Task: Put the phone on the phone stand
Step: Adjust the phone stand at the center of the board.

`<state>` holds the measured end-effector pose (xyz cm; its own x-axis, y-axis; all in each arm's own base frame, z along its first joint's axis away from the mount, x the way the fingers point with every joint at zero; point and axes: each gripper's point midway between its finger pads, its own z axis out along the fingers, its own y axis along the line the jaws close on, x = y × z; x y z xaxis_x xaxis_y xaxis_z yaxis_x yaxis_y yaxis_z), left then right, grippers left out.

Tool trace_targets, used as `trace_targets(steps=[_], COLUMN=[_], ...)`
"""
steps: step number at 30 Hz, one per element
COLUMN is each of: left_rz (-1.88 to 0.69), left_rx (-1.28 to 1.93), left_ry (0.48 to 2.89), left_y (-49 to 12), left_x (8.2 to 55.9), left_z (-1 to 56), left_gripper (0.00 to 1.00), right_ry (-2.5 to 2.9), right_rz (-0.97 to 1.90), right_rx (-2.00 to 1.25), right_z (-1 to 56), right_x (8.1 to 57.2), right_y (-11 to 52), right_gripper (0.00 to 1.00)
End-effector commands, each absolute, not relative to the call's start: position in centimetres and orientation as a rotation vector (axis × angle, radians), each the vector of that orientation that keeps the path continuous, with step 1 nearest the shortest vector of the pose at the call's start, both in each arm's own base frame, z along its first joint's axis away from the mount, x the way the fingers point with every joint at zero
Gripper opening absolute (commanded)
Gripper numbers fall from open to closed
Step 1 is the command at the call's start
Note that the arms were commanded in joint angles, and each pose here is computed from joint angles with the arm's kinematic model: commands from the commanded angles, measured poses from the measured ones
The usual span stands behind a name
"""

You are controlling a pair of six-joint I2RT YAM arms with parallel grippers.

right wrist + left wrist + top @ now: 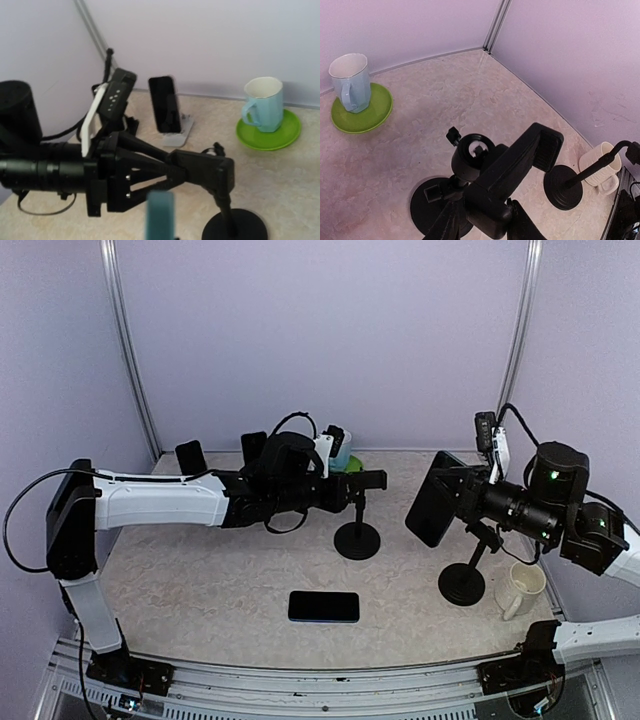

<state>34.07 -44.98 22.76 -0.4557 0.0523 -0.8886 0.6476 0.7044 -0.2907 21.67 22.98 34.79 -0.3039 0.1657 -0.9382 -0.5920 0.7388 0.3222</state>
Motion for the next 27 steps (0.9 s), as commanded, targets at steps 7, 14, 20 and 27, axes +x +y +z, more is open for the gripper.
trace_targets(steps=[7,14,20,27], left_rz=[-0.822,-0.831,-0.853,-0.894], left_rx=[0.594,0.611,0.676,0.747], left_ry=[1.870,1.859,1.826,1.786], left_y=[-43.6,-43.6,-44.2,-44.8], left_x=[32.4,32.0,30.7,28.8], left_z=[24.1,24.5,25.1,25.0], left_gripper=[0.17,0.14,0.09,0.01], right_ry=[1.598,1.597,1.564,1.463], right_rz=[0.891,0.923,0.939,1.024], right_rx=[-0.515,-0.553,-0.627,-0.818], right_z=[38.3,38.4,39.1,40.1], right_x=[20.2,20.0,19.5,17.7], right_y=[25.7,26.7,27.7,30.2], right_gripper=[0.00,0.00,0.00,0.00])
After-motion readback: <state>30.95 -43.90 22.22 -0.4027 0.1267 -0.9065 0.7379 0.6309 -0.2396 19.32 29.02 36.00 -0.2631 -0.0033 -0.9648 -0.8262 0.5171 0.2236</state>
